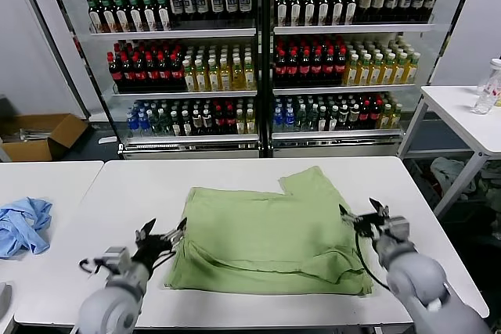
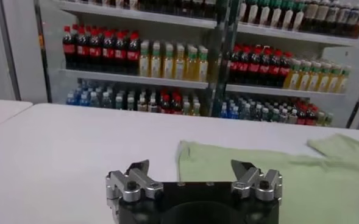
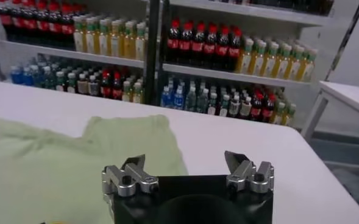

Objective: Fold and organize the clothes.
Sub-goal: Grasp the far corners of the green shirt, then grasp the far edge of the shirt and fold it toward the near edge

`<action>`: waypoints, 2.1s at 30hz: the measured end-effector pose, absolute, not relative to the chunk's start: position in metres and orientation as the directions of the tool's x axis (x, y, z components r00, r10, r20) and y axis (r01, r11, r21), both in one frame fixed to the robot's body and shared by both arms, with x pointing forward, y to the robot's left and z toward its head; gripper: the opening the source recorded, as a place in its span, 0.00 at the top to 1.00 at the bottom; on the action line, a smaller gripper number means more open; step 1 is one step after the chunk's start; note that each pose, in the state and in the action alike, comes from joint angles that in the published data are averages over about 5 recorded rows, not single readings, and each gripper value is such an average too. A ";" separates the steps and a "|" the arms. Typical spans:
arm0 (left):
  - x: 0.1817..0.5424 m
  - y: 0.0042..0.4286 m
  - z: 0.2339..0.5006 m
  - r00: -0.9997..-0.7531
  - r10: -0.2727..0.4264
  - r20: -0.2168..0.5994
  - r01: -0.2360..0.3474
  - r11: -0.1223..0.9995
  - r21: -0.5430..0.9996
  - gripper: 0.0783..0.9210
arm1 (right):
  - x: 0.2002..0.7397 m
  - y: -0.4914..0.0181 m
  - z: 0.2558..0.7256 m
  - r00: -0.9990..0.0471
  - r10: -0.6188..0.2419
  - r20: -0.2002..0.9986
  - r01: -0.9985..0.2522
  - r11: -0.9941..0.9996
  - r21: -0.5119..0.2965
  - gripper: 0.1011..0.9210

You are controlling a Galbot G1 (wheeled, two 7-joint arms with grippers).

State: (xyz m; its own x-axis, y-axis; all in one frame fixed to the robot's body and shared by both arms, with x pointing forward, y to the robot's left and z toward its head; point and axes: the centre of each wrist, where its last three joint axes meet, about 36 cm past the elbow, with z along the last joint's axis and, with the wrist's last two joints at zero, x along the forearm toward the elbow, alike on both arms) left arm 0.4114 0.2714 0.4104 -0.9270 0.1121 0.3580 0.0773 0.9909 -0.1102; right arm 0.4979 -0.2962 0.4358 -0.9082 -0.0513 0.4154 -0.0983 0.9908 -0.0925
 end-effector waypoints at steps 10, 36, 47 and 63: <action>0.498 0.257 0.394 -0.910 0.097 0.404 0.087 0.995 -0.042 0.12 | 0.590 -0.271 0.428 -0.883 -0.067 0.464 -0.093 0.995 -0.034 0.12; 0.558 0.253 0.366 -0.835 0.111 0.539 0.110 0.993 -0.033 0.58 | 0.643 -0.248 0.397 -0.798 -0.115 0.592 -0.128 0.992 0.020 0.68; 0.546 0.262 0.368 -0.846 0.188 0.498 0.130 0.980 -0.149 0.95 | 0.629 -0.253 0.408 -0.828 -0.153 0.539 -0.131 0.988 0.081 0.99; 0.507 0.279 0.400 -0.905 0.246 0.348 0.150 0.948 -0.280 0.99 | 0.572 -0.267 0.460 -0.907 -0.188 0.378 -0.158 0.981 0.111 0.99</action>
State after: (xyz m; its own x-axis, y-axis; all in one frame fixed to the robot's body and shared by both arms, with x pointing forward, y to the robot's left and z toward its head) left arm 0.5075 0.2793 0.4004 -0.9045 0.2464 0.3481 0.1504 0.9481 -0.2802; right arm 0.5717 -0.2671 0.4601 -0.9066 -0.1884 0.3776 -0.1578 0.9813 0.1105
